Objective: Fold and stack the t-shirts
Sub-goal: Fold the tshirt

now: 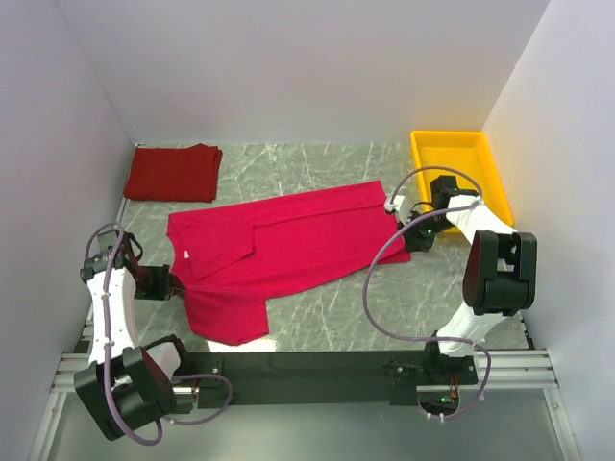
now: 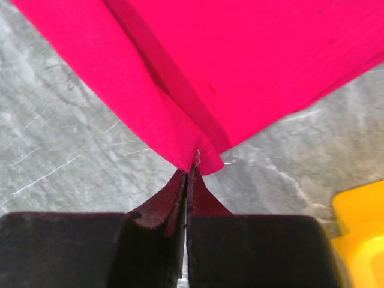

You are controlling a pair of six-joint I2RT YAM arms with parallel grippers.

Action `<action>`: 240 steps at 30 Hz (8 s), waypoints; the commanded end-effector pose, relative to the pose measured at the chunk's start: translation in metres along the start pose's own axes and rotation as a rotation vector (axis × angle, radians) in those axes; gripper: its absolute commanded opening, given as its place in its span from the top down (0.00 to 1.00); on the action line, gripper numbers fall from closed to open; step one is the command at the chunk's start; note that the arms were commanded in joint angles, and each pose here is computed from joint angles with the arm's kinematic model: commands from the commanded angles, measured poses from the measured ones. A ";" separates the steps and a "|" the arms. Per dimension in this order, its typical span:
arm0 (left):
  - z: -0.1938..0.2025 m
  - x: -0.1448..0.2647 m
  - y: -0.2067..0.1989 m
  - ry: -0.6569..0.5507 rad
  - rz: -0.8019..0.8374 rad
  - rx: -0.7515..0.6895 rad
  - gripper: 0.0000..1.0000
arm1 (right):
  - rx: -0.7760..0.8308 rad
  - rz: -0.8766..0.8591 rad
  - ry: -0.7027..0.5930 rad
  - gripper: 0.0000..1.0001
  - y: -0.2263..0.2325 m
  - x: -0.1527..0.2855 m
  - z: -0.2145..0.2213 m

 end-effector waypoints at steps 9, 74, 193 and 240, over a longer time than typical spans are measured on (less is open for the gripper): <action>-0.021 0.005 -0.034 -0.034 0.107 0.066 0.99 | -0.057 0.089 -0.053 1.00 -0.034 0.005 -0.023; -0.032 -0.022 -0.014 0.012 -0.086 0.193 0.99 | -0.058 -0.052 -0.096 1.00 -0.022 0.005 -0.035; -0.063 -0.031 -0.048 0.013 -0.030 0.109 0.99 | -0.211 0.121 -0.134 1.00 -0.061 -0.001 -0.051; -0.037 -0.011 -0.035 -0.009 0.074 0.197 0.99 | -0.295 0.078 -0.193 1.00 -0.018 0.026 -0.020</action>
Point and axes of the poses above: each gripper's point midway between its finger pads, its own x axis back along the fingers, its own y axis along the line the jaws close on, z = x × y, the point moved 2 cm from there along x, back along the fingers, and after that the axes turned 9 degrees about -x, right-handed, at the moved point
